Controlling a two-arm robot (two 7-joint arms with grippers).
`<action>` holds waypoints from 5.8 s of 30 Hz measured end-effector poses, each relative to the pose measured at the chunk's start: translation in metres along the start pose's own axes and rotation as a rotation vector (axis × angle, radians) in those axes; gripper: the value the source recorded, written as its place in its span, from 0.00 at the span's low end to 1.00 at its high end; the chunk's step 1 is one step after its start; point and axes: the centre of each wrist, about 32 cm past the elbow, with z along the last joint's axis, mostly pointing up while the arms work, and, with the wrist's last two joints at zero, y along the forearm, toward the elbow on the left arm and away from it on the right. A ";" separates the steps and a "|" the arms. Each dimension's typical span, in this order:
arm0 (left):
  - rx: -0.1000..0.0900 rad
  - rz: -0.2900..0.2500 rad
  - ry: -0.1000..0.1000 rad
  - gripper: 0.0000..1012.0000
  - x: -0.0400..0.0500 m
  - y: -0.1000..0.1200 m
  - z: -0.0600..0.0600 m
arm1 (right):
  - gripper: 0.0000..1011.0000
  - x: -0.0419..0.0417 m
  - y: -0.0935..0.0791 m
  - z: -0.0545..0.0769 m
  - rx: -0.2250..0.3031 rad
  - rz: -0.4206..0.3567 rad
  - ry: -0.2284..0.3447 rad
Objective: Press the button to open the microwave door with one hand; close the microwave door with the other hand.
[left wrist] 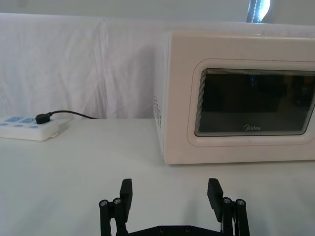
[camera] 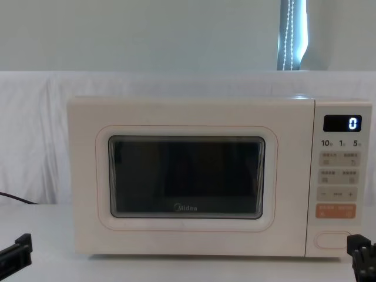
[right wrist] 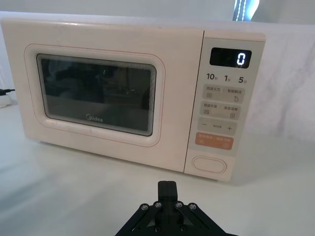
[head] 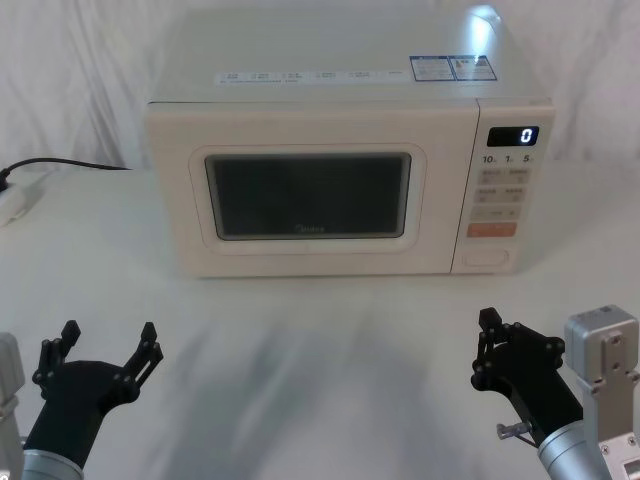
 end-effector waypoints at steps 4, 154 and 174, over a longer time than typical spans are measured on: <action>0.000 0.000 0.000 0.99 0.0000 0.000 0.000 | 0.00 0.0000 0.000 0.000 0.000 0.000 0.000; 0.000 0.000 0.000 0.99 0.0000 0.000 0.000 | 0.00 0.0411 0.156 -0.025 -0.179 -0.181 -0.047; 0.000 0.000 0.000 0.99 0.0000 0.000 0.000 | 0.00 0.0434 0.160 -0.027 -0.183 -0.203 -0.045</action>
